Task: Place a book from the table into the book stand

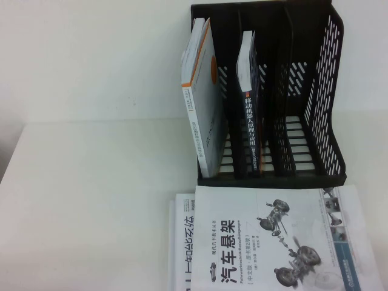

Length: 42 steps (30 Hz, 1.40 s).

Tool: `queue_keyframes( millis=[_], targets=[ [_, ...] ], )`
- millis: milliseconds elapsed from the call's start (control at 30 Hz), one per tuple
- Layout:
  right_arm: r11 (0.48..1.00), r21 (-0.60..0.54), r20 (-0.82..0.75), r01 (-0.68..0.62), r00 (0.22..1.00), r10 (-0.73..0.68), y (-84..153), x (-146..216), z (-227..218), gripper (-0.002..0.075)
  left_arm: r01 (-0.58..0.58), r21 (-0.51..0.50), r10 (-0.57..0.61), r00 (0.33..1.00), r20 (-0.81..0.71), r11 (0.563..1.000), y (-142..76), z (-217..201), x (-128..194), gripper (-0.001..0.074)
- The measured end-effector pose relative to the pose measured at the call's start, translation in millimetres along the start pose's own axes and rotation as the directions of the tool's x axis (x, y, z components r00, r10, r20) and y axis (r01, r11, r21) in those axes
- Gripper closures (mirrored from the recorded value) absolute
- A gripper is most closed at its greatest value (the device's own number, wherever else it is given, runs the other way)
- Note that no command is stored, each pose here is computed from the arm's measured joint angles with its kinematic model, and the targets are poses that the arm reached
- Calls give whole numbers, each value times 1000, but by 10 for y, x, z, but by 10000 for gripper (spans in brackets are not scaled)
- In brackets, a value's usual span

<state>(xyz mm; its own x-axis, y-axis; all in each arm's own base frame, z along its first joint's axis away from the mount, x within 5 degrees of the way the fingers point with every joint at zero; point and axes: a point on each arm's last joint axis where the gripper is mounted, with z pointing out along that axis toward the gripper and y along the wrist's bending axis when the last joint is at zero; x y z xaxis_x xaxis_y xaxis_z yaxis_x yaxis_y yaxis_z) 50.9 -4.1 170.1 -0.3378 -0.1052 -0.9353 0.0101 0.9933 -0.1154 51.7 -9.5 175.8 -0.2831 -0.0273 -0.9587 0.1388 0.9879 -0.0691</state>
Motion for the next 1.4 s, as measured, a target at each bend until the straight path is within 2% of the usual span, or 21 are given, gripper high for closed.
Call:
queue_keyframes(
  millis=[1400],
  targets=[
    [1000,-9,0,-21,1000,21,9,0,0,729,-12,-4,12,1000,0,1000,4,0,0,738]
  ],
)
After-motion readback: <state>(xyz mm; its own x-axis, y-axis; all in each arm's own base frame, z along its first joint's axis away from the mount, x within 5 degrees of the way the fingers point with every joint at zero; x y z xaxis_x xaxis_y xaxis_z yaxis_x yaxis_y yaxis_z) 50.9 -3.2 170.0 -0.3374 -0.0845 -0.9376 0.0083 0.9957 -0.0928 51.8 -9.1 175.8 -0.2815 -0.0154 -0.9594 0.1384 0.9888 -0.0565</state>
